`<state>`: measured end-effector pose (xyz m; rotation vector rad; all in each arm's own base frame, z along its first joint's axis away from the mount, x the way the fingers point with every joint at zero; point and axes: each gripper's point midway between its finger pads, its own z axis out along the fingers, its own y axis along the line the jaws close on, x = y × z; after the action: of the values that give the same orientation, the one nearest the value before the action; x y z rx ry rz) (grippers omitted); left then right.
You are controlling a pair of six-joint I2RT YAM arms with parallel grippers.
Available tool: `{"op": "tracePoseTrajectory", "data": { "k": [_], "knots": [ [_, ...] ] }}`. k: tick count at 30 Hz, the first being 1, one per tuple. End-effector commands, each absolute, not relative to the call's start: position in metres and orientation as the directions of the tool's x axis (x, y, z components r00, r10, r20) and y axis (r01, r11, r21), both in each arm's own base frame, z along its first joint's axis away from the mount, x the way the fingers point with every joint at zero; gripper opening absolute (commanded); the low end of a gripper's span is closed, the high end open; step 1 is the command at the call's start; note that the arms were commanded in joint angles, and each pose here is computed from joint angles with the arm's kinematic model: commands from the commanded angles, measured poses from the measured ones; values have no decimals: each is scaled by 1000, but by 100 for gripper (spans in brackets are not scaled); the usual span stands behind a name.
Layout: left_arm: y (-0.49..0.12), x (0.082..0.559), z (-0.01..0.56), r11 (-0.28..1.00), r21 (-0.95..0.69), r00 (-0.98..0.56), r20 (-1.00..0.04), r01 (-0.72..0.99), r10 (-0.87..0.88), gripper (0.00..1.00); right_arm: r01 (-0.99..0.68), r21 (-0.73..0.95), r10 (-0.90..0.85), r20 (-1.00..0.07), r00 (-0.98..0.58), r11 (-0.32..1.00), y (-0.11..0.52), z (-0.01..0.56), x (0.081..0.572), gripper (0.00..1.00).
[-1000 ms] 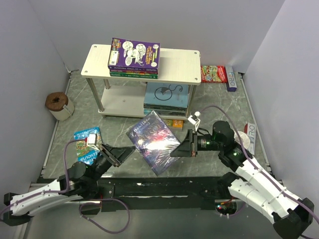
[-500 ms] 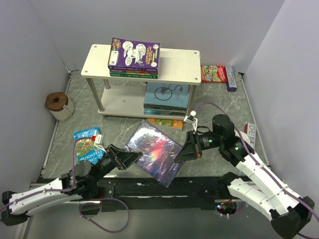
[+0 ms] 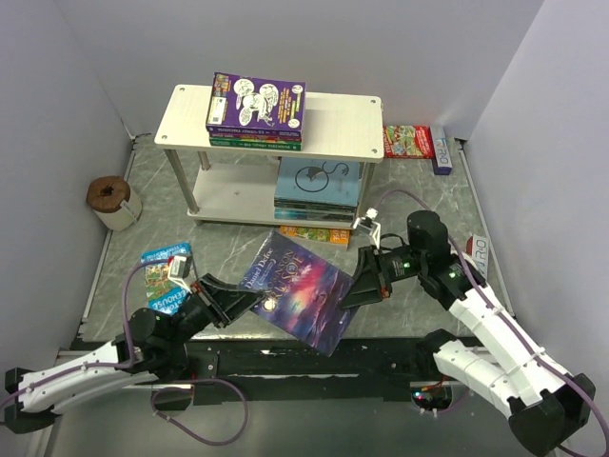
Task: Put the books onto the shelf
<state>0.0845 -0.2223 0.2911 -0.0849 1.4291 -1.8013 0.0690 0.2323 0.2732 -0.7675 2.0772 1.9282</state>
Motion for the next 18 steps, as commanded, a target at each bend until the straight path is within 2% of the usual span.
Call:
{"op": "tracePoseTrajectory", "data": {
  "k": [1,3,4,6,7,8,9,10,13,15,18],
  "knots": [
    [-235,65,292,-77,-781,-682,-488,620,-545,1,-553,832,-231,-548,-804,-49,230,299,71,0],
    [-238,70,288,-64,-801,-691,-469,595,-551,1,-558,830,-222,-547,-808,-14,231,298,76,0],
    [-237,76,287,-51,-817,-689,-450,575,-568,1,-561,828,-216,-546,-810,12,232,297,79,15],
    [-238,87,278,-24,-850,-689,-409,526,-598,1,-581,793,-143,-563,-814,183,231,292,101,46],
    [-235,99,270,-8,-881,-679,-358,473,-641,1,-595,762,-103,-591,-800,257,228,293,111,66],
    [-234,105,264,3,-897,-673,-334,442,-660,1,-606,728,-58,-623,-780,320,225,300,121,70],
    [-232,112,261,10,-910,-658,-308,415,-687,1,-560,698,20,-633,-774,446,217,294,142,75],
    [-227,122,259,11,-926,-630,-265,376,-730,1,-549,674,59,-656,-752,495,210,298,147,87],
    [-215,144,263,20,-947,-547,-202,321,-813,1,-449,610,176,-699,-693,653,188,303,176,92],
    [-209,149,280,-8,-938,-509,-180,345,-842,1,-400,580,232,-728,-645,710,174,307,187,92],
    [-204,163,295,22,-941,-460,-186,339,-868,1,-352,565,305,-760,-575,746,159,315,192,92]
  ]
}}
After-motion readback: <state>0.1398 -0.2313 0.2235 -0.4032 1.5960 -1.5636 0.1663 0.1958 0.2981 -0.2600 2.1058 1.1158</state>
